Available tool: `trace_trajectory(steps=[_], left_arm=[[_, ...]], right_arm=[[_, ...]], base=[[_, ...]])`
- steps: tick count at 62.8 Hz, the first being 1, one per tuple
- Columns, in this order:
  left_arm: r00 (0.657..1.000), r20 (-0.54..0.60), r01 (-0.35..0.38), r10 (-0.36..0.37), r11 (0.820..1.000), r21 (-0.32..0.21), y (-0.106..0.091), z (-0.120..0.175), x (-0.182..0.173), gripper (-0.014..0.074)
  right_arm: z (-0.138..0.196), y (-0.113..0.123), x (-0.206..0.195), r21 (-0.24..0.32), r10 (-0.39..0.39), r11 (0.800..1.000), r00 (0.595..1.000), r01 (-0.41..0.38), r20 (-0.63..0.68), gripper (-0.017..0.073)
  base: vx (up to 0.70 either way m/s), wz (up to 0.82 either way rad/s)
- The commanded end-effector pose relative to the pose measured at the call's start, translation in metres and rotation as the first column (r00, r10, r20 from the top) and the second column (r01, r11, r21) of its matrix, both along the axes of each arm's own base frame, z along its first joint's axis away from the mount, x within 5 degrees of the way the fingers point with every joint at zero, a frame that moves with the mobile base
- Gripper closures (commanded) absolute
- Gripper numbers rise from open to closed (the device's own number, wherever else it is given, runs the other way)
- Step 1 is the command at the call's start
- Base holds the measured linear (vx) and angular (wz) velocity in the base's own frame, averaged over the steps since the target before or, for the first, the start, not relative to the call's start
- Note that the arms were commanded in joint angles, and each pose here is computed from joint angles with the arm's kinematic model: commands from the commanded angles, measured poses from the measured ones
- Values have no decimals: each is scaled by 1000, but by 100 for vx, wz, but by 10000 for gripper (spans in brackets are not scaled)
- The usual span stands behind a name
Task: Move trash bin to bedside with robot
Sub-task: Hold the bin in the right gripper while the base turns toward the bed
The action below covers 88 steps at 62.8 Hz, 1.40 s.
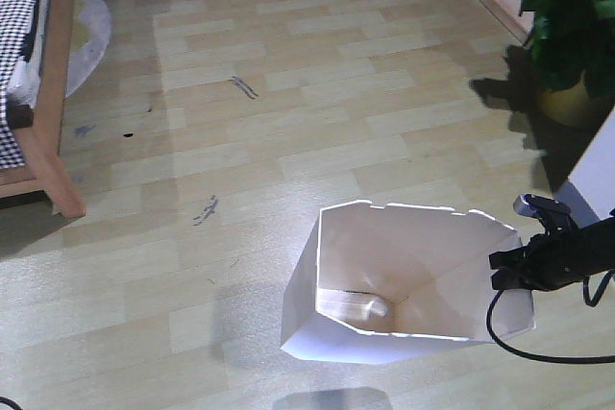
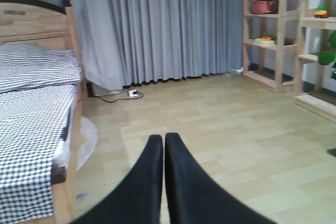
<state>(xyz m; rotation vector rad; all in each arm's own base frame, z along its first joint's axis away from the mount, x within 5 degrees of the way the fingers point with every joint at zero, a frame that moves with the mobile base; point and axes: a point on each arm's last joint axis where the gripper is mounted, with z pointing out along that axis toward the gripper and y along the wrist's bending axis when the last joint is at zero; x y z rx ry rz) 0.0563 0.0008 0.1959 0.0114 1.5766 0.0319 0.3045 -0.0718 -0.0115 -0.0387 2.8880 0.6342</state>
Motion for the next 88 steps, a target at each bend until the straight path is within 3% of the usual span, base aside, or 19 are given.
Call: trace_trajectory(steps=[1, 88], left_arm=[[998, 69, 10, -8, 1000, -22, -1, 3, 0, 600], [998, 69, 10, -8, 1000, -22, -1, 3, 0, 600]], right_arm=[[33, 11, 11, 176, -9, 984, 998, -3, 68, 563], [34, 12, 11, 186, -6, 983, 998, -6, 67, 563]], base=[[8, 25], [19, 5]])
